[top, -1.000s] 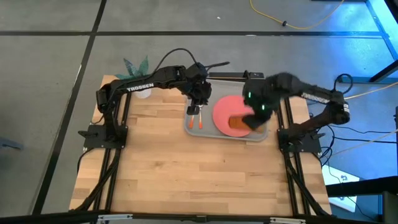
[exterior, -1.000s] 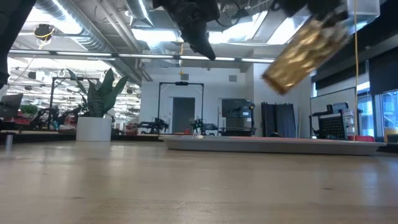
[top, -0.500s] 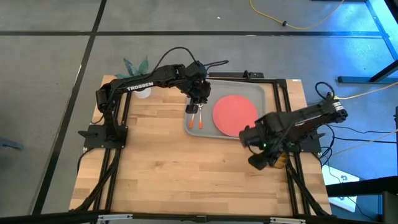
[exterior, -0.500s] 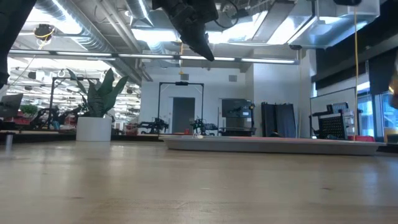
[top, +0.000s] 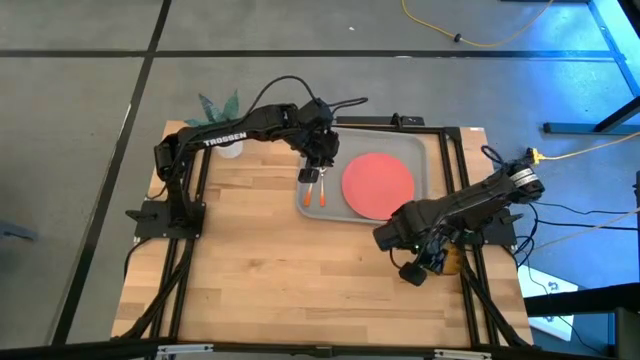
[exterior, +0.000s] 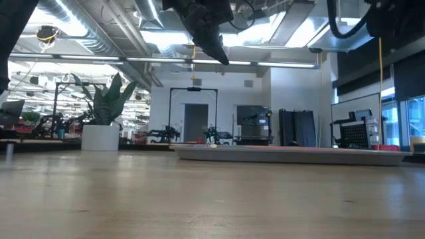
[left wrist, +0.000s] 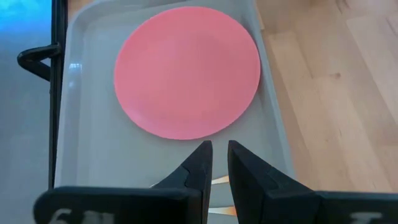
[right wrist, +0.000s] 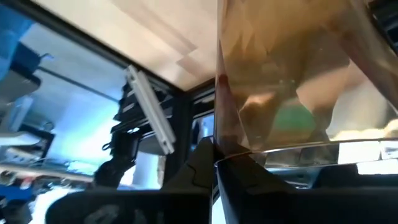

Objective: Pick and place plate/cup/fork/spoon on tray
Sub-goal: Remove the orange glass from the gray serving tray, then put the orange glass on the top right of the pink plate

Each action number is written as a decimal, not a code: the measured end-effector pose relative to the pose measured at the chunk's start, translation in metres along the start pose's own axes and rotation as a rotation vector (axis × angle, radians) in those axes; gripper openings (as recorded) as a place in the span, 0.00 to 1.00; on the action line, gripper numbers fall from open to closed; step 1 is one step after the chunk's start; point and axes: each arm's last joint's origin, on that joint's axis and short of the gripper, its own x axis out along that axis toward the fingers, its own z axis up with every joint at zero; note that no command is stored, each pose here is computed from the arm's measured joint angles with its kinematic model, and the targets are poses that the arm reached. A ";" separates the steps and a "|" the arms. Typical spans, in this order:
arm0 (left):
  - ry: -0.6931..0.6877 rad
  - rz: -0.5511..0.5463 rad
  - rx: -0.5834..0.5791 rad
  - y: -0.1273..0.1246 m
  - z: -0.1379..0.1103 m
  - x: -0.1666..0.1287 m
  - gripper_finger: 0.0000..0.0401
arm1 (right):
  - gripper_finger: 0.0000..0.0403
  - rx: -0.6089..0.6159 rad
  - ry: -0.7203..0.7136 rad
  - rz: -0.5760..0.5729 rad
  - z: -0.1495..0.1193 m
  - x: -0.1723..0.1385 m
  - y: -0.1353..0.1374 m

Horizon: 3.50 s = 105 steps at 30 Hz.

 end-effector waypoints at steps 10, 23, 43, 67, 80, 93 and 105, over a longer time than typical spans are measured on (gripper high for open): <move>0.001 0.000 0.000 0.000 0.000 0.000 0.11 | 0.02 -0.078 0.066 -0.080 0.024 0.018 0.006; 0.001 0.000 0.000 0.000 0.000 0.000 0.11 | 0.13 -0.130 0.008 -0.103 0.026 0.015 0.008; 0.001 0.000 0.012 0.000 0.000 0.000 0.11 | 0.14 -0.022 -0.097 0.056 -0.018 -0.022 0.002; -0.109 -0.033 0.473 -0.047 0.030 0.011 0.11 | 0.14 -0.095 -0.764 0.253 -0.140 -0.081 -0.011; -0.146 -0.011 0.373 -0.047 0.035 0.011 0.11 | 0.19 -0.113 -0.751 0.233 -0.132 -0.082 -0.011; -0.146 -0.010 0.373 -0.047 0.035 0.011 0.11 | 0.21 -0.156 -0.632 0.014 -0.090 -0.038 -0.050; -0.148 -0.008 0.348 -0.046 0.035 0.011 0.11 | 0.21 -0.215 -0.543 -0.027 -0.061 -0.014 -0.079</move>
